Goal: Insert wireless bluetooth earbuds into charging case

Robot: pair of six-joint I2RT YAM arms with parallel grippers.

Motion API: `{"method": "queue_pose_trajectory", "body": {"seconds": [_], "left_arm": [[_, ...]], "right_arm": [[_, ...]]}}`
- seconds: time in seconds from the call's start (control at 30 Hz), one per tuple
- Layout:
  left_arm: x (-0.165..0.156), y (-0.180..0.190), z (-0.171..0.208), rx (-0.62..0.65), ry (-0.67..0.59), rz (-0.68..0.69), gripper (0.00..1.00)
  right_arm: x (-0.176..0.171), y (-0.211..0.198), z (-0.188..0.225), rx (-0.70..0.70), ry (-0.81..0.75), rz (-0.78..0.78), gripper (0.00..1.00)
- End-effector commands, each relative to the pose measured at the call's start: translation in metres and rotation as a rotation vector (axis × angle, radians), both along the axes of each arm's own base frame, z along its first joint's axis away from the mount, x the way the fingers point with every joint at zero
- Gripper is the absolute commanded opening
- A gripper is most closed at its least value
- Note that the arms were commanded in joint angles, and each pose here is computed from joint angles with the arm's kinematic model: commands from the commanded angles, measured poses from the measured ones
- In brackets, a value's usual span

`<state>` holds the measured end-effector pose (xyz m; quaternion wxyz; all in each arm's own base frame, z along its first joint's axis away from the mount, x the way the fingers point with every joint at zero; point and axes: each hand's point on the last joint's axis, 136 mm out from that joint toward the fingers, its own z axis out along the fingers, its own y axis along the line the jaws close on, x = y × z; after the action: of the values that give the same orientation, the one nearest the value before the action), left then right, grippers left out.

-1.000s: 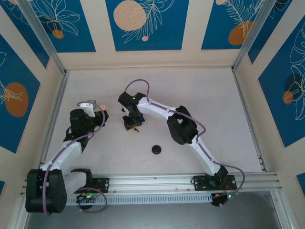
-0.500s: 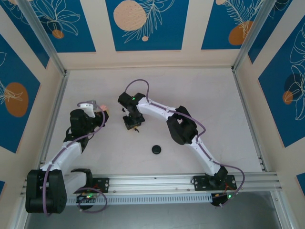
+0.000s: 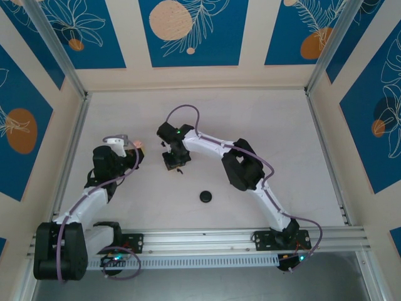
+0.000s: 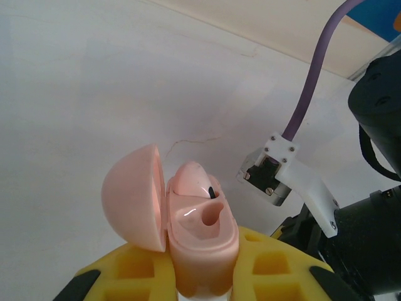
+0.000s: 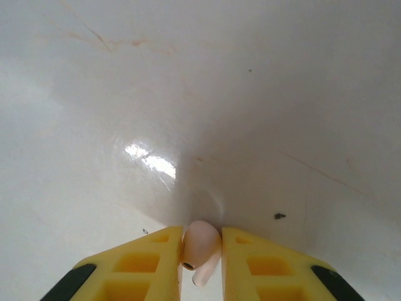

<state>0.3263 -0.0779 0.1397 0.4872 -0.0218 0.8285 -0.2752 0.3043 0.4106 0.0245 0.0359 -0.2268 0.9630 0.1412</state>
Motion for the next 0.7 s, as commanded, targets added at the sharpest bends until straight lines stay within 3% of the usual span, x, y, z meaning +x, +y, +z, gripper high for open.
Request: {"method": "queue_pose_trajectory", "body": {"seconds": [0.0,0.67], "left_arm": [[0.0,-0.008,0.005,-0.033,-0.046,-0.054,0.08],[-0.009,-0.11,0.002,0.021,-0.263,-0.414,0.07]], "right_arm": [[0.009,0.002,0.038,0.094,-0.079,-0.041,0.21],[0.005,-0.08,0.132,0.316,-0.393,-0.242,0.21]]}}
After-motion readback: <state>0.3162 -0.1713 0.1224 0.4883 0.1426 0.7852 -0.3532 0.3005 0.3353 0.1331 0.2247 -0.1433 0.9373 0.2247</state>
